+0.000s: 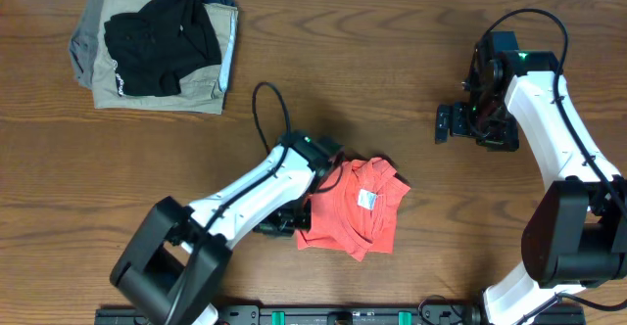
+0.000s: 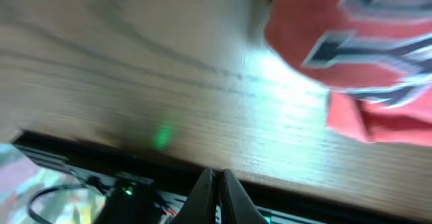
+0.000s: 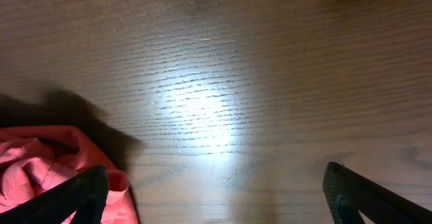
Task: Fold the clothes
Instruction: 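Grasp the folded coral shirt bundle with the left gripper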
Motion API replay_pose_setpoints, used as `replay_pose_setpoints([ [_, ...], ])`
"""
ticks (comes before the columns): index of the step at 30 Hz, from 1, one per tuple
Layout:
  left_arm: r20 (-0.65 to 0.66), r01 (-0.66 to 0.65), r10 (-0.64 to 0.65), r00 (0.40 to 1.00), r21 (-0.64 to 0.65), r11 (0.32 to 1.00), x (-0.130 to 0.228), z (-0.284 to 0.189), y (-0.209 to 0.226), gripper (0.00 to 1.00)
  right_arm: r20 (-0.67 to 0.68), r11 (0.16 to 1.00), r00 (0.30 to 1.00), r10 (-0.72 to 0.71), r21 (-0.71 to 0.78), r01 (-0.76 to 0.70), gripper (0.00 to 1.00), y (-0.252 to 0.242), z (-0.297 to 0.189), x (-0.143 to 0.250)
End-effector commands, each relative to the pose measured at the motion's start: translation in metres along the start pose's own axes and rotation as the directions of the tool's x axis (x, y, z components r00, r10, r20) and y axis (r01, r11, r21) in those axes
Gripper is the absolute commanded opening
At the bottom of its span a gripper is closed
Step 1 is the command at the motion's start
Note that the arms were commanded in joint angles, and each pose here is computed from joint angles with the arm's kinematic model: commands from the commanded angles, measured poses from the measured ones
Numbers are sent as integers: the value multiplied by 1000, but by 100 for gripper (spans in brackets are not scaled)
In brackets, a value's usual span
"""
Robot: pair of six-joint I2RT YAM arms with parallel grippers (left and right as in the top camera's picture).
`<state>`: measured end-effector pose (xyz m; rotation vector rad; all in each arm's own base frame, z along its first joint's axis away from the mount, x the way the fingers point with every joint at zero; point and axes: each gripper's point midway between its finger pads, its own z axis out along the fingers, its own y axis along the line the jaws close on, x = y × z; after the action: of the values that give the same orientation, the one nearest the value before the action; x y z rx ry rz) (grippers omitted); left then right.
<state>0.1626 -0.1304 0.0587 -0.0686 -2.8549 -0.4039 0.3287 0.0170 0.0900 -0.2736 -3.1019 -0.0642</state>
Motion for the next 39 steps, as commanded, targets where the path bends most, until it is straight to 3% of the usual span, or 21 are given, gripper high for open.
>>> replay_pose_setpoints([
  [1, 158, 36, -41, 987, 34, 999, -21, -30, 2, 10, 31, 1000, 1000, -2, 4, 1, 99, 3, -9, -3],
  [4, 254, 32, -65, 965, 130, 991, -37, -47, -12, 47, 31, 1000, 1000, -2, 4, 1, 99, 3, -9, -3],
  [6, 303, 16, -77, 950, 198, 980, -49, -54, -25, 57, 31, 1000, 1000, -2, 4, 1, 99, 3, -9, -3],
  [8, 341, -42, -49, 939, 253, 966, -59, -60, -41, 60, 31, 1000, 1000, -2, 4, 1, 99, 3, -9, -3],
  [12, 422, -126, -28, 906, 331, 935, -80, -71, -67, 59, 31, 1000, 1000, -2, 4, 1, 99, 3, -9, -3],
  [20, 461, -190, -26, 887, 416, 889, -102, -73, -102, 37, 30, 1000, 1000, -2, 5, 1, 99, 3, -9, -3],
  [31, 350, -240, 59, 935, 501, 832, -107, -27, -156, 33, 30, 1000, 1000, -2, 5, 1, 99, 3, -9, -3],
  [39, 407, -341, 127, 905, 511, 789, -100, -29, -192, 29, 31, 1000, 1000, -1, 4, 1, 99, 3, -9, -3],
])
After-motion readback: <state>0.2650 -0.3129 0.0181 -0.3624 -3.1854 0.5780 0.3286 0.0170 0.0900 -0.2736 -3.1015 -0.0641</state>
